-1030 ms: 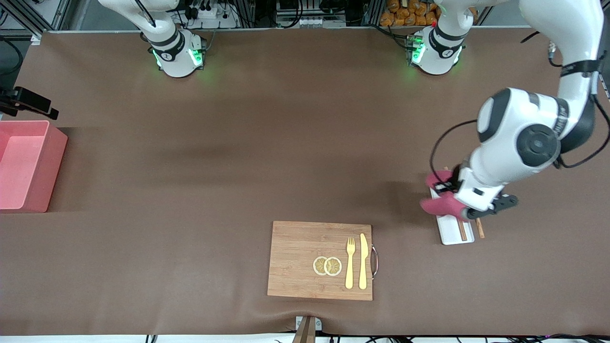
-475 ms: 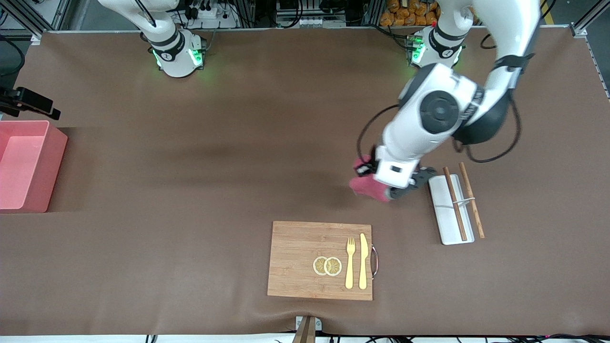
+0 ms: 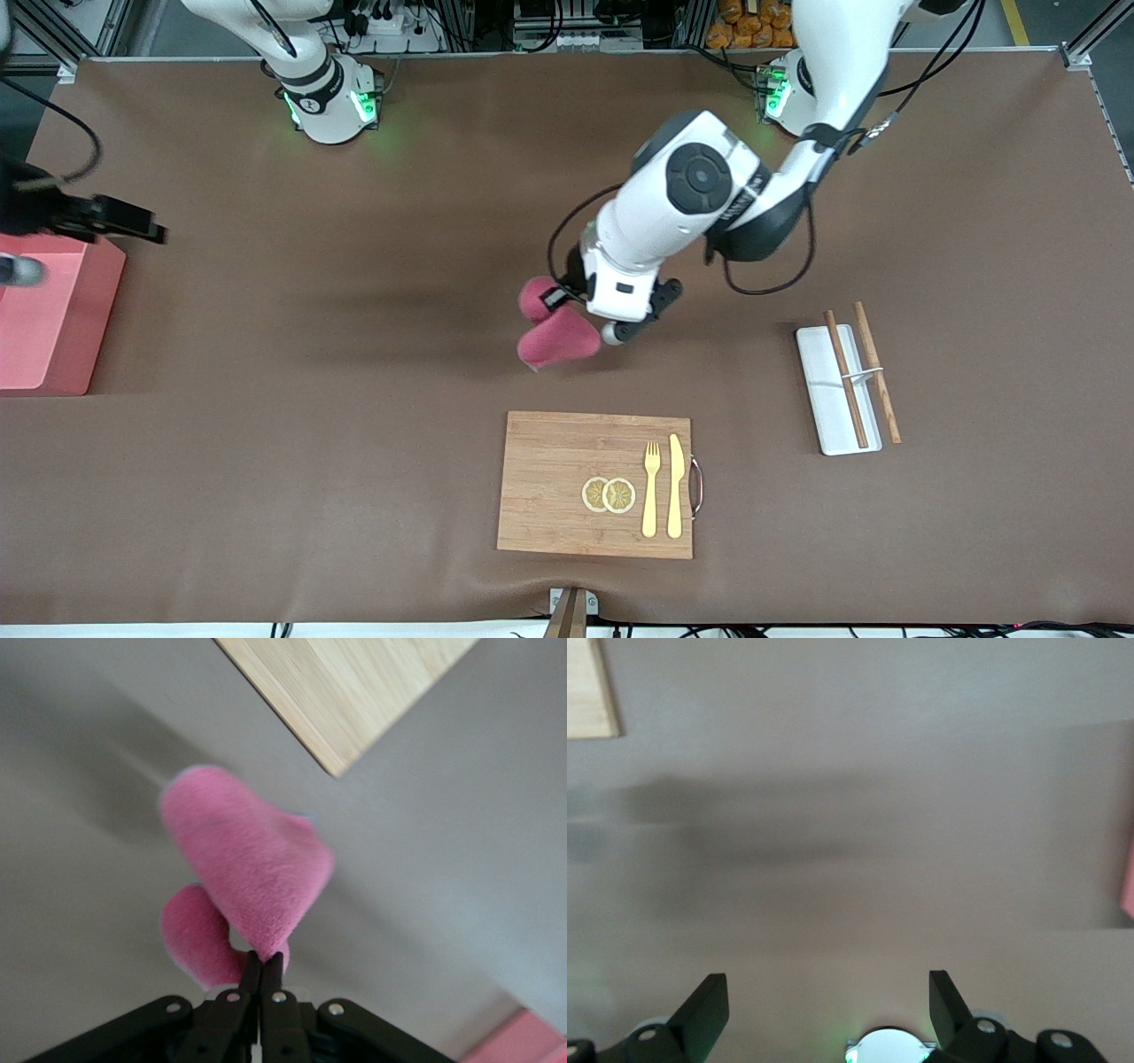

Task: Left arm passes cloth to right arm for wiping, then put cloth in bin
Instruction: 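Lift the cloth with the left gripper while the right gripper approaches, then grasp the cloth with the right gripper beside the left gripper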

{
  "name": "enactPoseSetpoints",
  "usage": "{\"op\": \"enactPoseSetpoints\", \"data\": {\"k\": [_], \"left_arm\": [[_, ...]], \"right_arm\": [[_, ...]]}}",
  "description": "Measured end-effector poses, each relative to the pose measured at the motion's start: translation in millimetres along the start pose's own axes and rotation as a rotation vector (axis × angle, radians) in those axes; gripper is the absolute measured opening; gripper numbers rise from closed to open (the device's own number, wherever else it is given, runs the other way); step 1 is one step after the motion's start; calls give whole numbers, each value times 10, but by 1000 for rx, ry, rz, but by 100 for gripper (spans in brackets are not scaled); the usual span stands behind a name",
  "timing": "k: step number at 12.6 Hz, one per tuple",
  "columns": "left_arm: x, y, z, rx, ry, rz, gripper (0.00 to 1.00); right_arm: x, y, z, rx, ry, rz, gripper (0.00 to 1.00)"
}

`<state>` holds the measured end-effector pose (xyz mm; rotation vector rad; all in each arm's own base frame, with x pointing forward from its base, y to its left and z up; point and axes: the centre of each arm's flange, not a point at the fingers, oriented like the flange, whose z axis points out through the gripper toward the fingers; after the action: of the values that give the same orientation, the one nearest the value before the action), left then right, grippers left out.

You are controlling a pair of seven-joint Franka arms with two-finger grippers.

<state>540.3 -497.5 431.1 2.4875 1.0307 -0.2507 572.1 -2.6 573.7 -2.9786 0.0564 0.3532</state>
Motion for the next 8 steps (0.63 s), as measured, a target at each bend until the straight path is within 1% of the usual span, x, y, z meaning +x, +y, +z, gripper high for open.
{"op": "enactPoseSetpoints", "data": {"k": [1,2,5,6,7,8], "left_arm": [[-145,45,84,-44,-7,-48,2],[-261,77,170,-83,-15,-92,2],[-465,171,373,-177,-47,-208,2],[-494,196,402,-197,-55,-232,2],[-519,217,405,-213,-62,-259,2],[-539,236,385,-225,-68,-286,2]], "right_arm": [[156,-127,219,22,-34,-18,100],[329,-243,450,33,-54,-32,100],[769,-674,1127,25,-78,-86,100],[854,-777,1273,51,-80,-88,100],[901,-810,1349,103,-89,-68,100],[930,-766,1366,147,-97,-15,100]]}}
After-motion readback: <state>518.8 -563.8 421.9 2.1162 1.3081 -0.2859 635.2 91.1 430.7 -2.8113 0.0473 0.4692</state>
